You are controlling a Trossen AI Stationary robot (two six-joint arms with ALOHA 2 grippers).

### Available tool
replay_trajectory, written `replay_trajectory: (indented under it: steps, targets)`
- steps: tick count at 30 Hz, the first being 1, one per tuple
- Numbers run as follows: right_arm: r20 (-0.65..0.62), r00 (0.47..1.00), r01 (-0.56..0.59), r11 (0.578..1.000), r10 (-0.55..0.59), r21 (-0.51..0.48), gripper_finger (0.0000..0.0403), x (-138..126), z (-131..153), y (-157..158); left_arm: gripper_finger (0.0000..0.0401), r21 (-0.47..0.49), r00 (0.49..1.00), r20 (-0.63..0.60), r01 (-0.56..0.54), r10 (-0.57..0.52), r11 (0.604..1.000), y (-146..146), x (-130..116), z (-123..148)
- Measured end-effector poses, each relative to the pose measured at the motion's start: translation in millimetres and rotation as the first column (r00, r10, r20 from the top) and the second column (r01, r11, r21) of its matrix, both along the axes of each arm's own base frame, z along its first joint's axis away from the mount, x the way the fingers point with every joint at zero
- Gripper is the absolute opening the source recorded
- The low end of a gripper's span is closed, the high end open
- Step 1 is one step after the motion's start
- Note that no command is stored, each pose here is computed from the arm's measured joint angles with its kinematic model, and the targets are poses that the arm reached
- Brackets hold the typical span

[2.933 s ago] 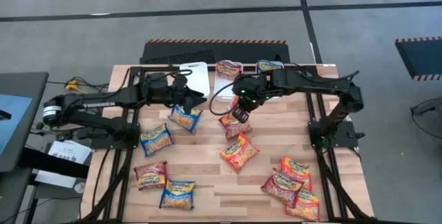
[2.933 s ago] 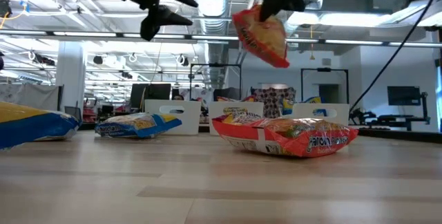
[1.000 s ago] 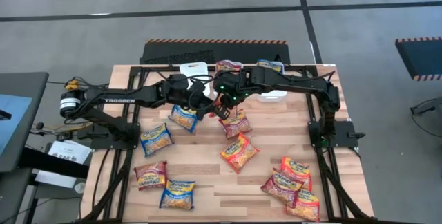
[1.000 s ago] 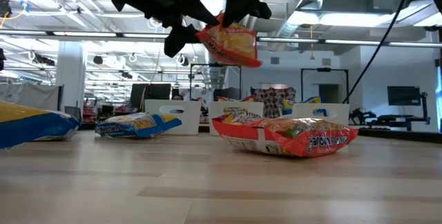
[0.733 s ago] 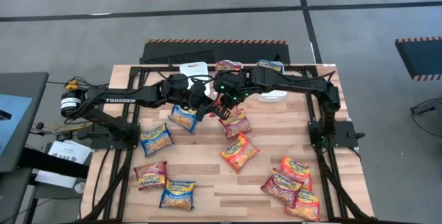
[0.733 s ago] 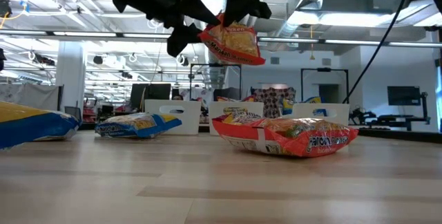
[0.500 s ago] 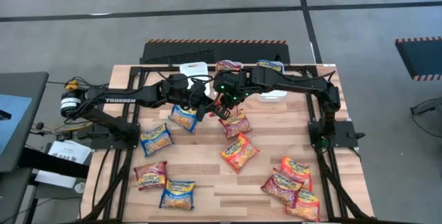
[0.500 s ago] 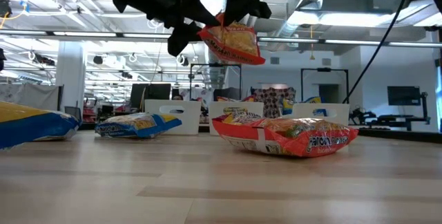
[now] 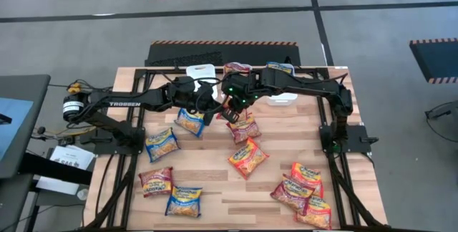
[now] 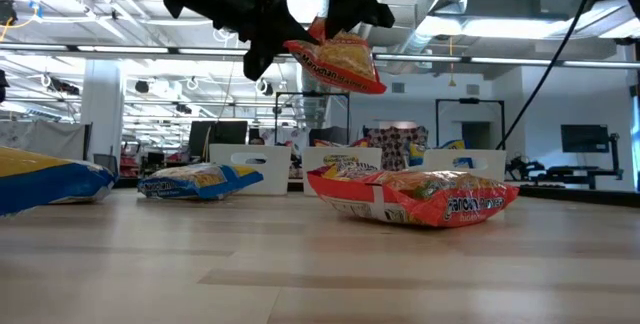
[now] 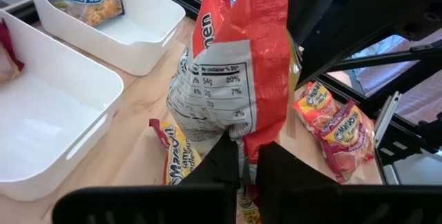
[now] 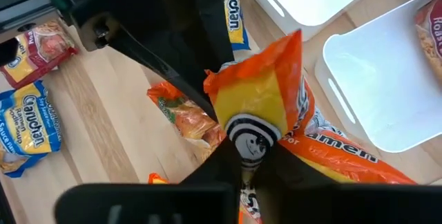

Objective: Sort Maruchan noodles
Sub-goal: Put the orange noodle pack into the left white bin

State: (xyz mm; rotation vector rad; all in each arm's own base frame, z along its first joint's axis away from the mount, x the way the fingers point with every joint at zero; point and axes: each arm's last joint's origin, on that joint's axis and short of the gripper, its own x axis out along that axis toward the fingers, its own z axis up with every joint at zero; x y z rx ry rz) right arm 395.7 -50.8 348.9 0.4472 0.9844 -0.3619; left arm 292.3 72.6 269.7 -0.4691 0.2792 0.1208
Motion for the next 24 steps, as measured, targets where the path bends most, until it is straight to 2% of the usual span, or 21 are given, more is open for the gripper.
replay_trajectory:
  steps: [6,11,17,24]
  targets:
    - [-0.002,1.0,0.001,1.0,-0.001,0.001,0.0112,-0.6,0.6,-0.1,0.0002,0.036,1.0,-0.012,0.015,-0.015,0.999,0.6,-3.8,2.3]
    - [0.012,1.0,0.018,1.0,-0.018,0.002,0.0141,-11.9,13.2,-3.1,0.0,0.078,1.0,-0.015,-0.023,0.024,0.997,10.5,-21.9,15.6]
    - [0.061,0.996,0.063,0.998,-0.064,0.01,0.0146,-29.6,32.9,-9.9,0.0,0.11,0.994,-0.021,-0.104,0.107,0.988,27.6,-45.0,27.6]
    - [0.141,0.987,0.084,0.996,-0.081,-0.015,0.0136,-62.1,66.9,-6.8,0.0,0.192,0.957,-0.046,-0.274,0.287,0.943,62.6,-79.6,35.6]
